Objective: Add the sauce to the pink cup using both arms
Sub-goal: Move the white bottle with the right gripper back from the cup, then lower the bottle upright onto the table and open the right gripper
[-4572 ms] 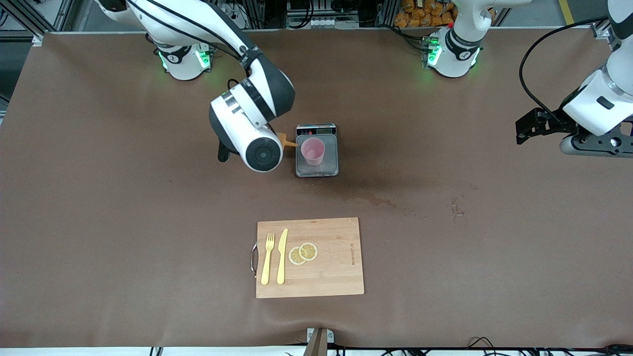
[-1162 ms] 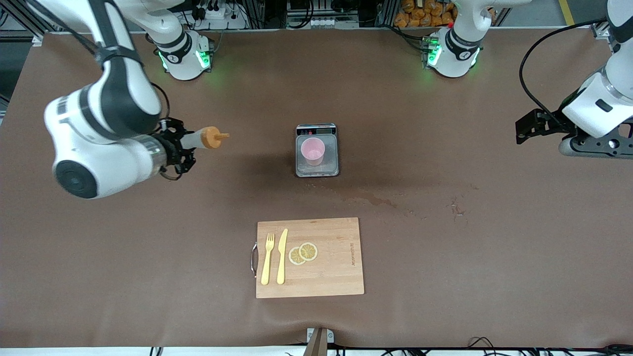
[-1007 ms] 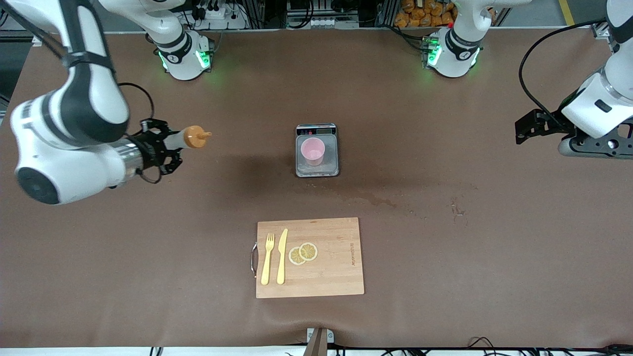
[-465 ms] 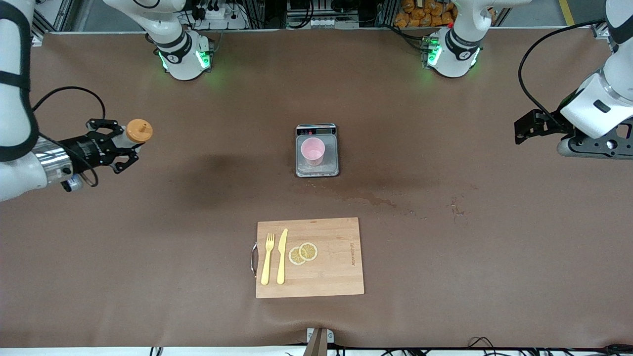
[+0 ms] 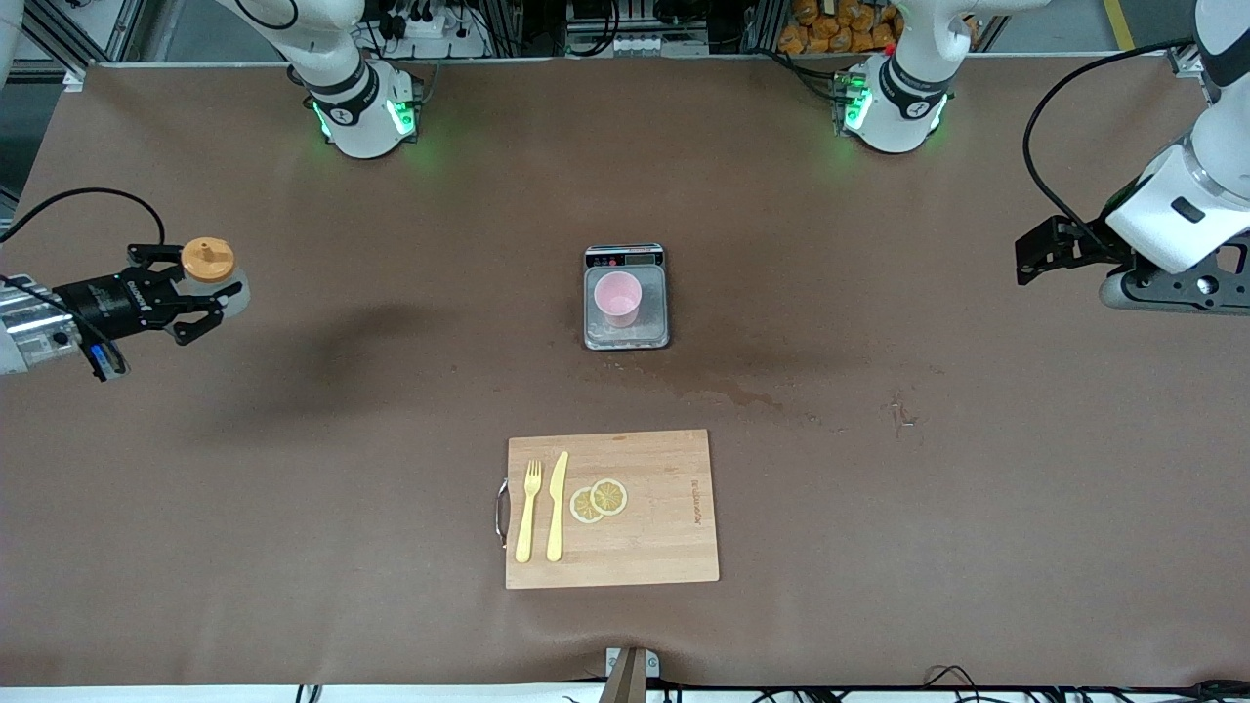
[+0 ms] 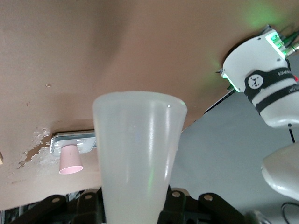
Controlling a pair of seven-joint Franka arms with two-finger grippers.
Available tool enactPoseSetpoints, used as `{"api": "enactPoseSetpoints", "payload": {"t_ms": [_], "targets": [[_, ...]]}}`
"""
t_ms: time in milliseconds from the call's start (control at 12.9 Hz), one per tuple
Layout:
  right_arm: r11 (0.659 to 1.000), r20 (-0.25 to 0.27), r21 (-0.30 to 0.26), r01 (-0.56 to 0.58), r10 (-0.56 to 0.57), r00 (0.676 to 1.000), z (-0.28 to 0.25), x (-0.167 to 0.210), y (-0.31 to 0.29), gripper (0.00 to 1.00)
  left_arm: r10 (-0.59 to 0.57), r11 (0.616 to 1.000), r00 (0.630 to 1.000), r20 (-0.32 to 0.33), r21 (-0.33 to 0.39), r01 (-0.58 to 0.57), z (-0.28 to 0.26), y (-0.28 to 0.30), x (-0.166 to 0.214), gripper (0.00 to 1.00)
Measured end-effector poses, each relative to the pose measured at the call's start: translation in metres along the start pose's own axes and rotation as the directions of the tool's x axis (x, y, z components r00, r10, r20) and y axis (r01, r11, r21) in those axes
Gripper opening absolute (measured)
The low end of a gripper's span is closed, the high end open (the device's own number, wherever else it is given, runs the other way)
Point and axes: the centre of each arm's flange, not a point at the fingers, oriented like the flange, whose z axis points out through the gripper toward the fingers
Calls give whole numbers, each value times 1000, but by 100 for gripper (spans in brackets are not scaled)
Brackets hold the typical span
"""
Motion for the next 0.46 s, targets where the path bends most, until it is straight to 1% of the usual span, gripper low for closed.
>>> {"api": "enactPoseSetpoints", "payload": {"t_ms": [77, 232, 310, 465], "targets": [[1000, 33, 19, 23, -24, 999, -2, 22, 7, 36, 0, 1000, 1000, 0, 0, 0, 0, 0, 0, 100], [995, 123, 89, 52, -63, 990, -4, 72, 25, 36, 0, 1000, 1000, 1, 0, 0, 1, 0, 0, 100], [992, 158, 114, 51, -69, 985, -3, 95, 33, 36, 0, 1000, 1000, 1, 0, 0, 1, 0, 0, 100], [988, 205, 144, 52, -82, 975, 4, 129, 42, 36, 0, 1000, 1000, 1, 0, 0, 1, 0, 0, 100]]}}
